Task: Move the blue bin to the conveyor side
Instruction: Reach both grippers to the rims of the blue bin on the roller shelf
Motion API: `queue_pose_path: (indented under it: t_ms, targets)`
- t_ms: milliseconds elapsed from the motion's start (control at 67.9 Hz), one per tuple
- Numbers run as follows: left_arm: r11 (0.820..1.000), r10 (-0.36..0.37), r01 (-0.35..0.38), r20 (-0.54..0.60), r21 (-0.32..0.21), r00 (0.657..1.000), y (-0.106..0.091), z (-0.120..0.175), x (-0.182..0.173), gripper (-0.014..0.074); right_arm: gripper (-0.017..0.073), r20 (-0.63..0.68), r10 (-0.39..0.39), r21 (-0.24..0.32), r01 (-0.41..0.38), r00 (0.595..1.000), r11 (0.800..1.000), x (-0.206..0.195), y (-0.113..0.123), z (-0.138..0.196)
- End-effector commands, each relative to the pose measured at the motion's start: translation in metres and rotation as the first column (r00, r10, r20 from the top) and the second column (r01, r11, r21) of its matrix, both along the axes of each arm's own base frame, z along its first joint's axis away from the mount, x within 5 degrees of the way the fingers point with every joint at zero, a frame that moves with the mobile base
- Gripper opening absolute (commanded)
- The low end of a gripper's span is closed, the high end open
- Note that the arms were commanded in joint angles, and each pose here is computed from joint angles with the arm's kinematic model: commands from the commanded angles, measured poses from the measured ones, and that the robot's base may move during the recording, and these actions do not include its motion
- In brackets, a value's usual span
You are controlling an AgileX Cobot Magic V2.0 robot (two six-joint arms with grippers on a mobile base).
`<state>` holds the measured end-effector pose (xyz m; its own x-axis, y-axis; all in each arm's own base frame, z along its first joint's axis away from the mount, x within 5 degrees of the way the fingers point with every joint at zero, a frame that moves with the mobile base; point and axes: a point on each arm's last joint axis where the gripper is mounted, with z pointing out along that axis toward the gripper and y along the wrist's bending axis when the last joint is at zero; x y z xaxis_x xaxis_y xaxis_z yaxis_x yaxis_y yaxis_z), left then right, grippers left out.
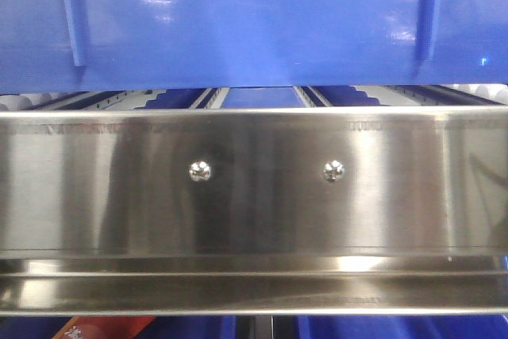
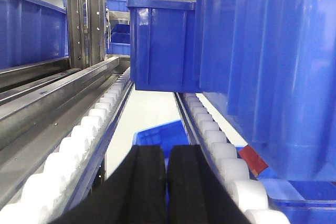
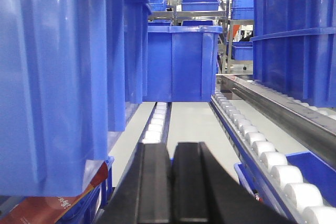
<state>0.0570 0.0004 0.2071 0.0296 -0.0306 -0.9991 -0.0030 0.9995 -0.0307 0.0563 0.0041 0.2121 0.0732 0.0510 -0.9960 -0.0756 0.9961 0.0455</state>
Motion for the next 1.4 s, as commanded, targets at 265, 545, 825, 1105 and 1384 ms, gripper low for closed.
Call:
queue_pose_path:
  t_ms: [265, 545, 825, 1105, 1384]
  targets:
    - [1.0, -0.004, 0.005, 0.023, -0.004, 1.0, 0.0, 0.003, -0.001, 0.0013, -0.0069, 0.025, -0.002, -0.001, 0.002, 1.0, 1.0, 0.0, 0.0, 0.002]
    - [1.0, -0.004, 0.005, 0.023, -0.004, 1.0, 0.0, 0.003, -0.001, 0.0013, -0.0069, 0.063, -0.007, 0.002, 0.007, 0.998, 1.0, -0.001, -0.001, 0.006]
    - [1.0, -0.009, 0.009, 0.079, -0.004, 0.997, -0.001, 0.008, -0.001, 0.0013, -0.0069, 0.076, -0.009, 0.004, 0.009, 0.997, 1.0, -0.001, -0.001, 0.007]
    - [1.0, -0.003, 0.001, 0.157, 0.011, 0.988, 0.0, 0.049, -0.01, 0.0015, -0.0069, 0.104, 0.005, 0.037, -0.008, 0.995, 0.999, -0.008, 0.0, 0.037]
    - [1.0, -0.012, 0.01, 0.131, 0.011, 0.991, 0.002, 0.142, -0.032, 0.0071, 0.0167, 0.238, 0.027, 0.036, -0.036, 0.971, 0.999, -0.039, 0.0, 0.124]
